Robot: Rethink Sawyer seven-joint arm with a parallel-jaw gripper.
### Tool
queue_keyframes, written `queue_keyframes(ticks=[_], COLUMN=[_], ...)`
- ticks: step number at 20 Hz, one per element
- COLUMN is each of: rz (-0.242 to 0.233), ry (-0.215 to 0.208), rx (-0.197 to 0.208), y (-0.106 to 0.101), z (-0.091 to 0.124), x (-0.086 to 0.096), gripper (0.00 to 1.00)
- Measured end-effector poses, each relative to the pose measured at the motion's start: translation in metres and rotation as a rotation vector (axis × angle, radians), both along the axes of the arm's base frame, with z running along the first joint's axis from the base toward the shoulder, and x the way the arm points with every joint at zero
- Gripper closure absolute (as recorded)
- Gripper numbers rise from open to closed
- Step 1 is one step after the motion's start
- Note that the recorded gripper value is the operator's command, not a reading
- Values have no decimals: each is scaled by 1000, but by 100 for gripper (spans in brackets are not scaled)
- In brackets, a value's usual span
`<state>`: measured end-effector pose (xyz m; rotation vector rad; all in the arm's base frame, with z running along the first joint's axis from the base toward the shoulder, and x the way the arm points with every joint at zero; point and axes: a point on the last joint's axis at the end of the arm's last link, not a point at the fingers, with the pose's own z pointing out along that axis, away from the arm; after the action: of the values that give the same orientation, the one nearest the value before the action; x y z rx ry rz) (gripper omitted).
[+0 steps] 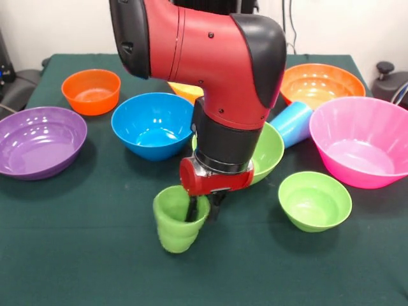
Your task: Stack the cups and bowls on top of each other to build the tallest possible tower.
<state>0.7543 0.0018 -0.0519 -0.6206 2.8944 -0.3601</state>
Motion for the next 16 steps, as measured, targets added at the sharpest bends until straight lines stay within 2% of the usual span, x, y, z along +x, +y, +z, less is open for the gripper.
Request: queue_keyframes(ticks=[4, 6, 9, 13, 16], rz=[-6, -29, -47, -82, -92], ry=[-5, -17, -19, -17, -18], rx=[4, 15, 20, 22, 22], y=[-3, -17, -28, -55, -62], z=[2, 9, 9, 7, 7], x=[2, 7, 7, 5, 5], gripper=[100, 100, 100, 100, 100])
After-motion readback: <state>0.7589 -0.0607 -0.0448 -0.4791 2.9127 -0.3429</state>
